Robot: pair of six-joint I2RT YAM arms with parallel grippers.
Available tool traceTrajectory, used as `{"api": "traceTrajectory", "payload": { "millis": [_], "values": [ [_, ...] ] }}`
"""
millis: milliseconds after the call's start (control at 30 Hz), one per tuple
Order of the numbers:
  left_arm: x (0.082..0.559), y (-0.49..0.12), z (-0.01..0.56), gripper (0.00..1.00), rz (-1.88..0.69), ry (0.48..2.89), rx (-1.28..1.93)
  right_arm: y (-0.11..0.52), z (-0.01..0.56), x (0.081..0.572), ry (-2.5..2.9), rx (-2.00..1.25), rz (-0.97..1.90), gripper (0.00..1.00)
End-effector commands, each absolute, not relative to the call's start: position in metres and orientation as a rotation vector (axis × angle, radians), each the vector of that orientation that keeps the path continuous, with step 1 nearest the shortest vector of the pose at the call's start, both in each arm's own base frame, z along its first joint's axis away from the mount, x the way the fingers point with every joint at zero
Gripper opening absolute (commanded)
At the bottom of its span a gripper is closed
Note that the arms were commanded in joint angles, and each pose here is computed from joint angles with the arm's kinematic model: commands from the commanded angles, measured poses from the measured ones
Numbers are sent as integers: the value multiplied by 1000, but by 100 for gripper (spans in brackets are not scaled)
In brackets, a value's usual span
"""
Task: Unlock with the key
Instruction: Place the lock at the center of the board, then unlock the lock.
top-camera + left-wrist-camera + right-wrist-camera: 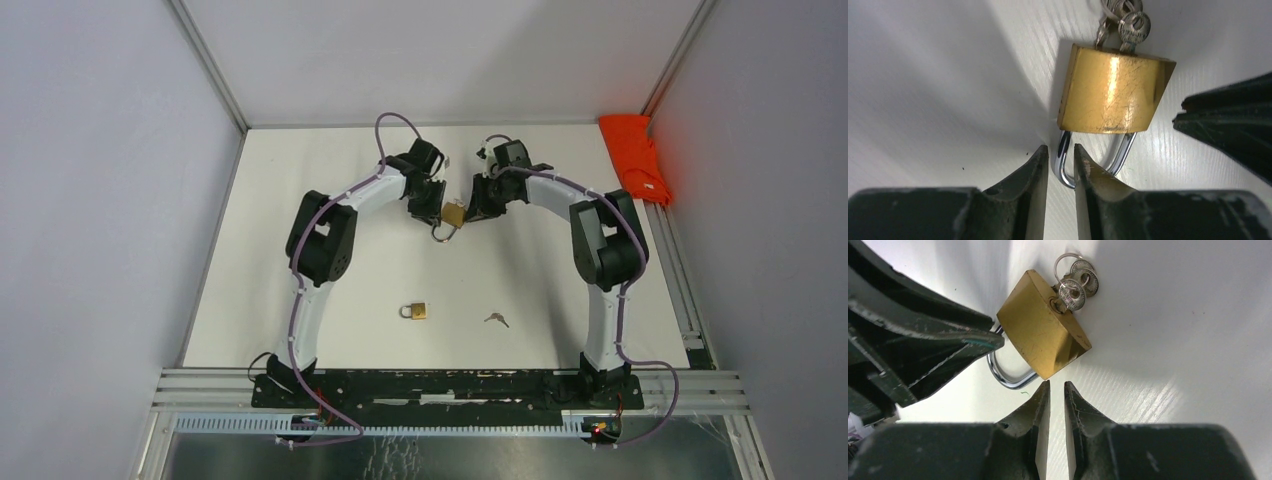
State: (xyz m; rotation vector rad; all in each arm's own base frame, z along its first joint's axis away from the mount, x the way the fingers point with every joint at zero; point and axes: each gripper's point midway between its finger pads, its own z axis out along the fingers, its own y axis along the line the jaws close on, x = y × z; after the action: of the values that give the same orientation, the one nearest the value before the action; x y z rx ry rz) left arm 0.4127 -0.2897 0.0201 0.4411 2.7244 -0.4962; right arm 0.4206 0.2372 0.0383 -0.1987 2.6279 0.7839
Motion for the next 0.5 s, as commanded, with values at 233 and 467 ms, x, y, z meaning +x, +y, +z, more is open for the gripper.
{"api": "traceTrajectory", "payload": {
  "millis": [233,467],
  "values": [
    [387,-254,-51,33,62,2867,556,245,93,418,2474,-210,867,21],
    [374,-235,-65,9,202,2890,579,241,110,414,2431,-206,856,21]
  ]
}}
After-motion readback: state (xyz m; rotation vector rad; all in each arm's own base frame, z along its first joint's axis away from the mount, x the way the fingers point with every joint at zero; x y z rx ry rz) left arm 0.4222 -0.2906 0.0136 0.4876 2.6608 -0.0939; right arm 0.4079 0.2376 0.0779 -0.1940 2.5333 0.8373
